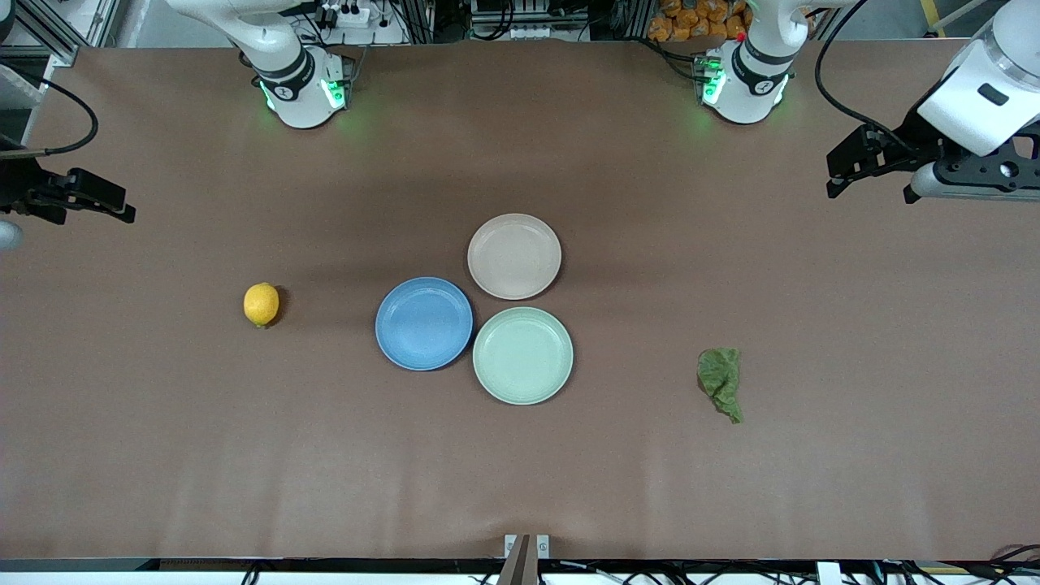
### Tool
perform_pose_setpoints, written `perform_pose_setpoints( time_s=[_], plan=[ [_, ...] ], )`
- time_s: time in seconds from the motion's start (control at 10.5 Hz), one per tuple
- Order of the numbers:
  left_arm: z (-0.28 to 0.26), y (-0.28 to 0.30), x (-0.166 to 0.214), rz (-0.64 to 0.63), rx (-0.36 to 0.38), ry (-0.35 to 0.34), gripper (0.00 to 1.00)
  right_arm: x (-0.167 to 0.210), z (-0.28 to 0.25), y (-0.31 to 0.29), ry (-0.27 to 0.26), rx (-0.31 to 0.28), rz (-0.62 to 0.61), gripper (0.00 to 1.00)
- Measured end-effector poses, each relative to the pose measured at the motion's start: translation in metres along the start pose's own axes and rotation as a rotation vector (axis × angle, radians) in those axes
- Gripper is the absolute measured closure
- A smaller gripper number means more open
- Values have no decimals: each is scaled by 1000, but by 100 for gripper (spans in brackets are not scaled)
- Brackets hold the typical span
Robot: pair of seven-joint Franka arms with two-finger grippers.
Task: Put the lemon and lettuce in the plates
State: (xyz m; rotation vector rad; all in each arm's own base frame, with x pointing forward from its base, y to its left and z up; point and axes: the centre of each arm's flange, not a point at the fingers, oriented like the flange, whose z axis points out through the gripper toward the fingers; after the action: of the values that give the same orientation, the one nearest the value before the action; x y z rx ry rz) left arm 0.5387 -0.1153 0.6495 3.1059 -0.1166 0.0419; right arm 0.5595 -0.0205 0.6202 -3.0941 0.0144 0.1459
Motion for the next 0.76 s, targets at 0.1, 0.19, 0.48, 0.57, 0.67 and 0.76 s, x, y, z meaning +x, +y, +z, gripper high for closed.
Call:
perform_pose_setpoints(
  time_s=[0.1,0.19,0.48,0.57,0.67,0.76],
  plan=[
    [13,2,8,3,-2,-16,0,0,0,0,0,0,0,0],
    [30,2,20,4,-6,-25,0,0,0,0,0,0,0,0],
    [100,0,67,-4,-26,-27,0,1,3,0,-2,0,0,0],
    [127,2,79,-3,-33,-36,0,2,9,1,-5,1,1,0],
    [153,6,90,-12,-38,-45,0,5,18,2,-5,1,3,0],
    [178,9,100,-31,-44,-51,0,8,29,2,-5,1,4,0]
  ],
)
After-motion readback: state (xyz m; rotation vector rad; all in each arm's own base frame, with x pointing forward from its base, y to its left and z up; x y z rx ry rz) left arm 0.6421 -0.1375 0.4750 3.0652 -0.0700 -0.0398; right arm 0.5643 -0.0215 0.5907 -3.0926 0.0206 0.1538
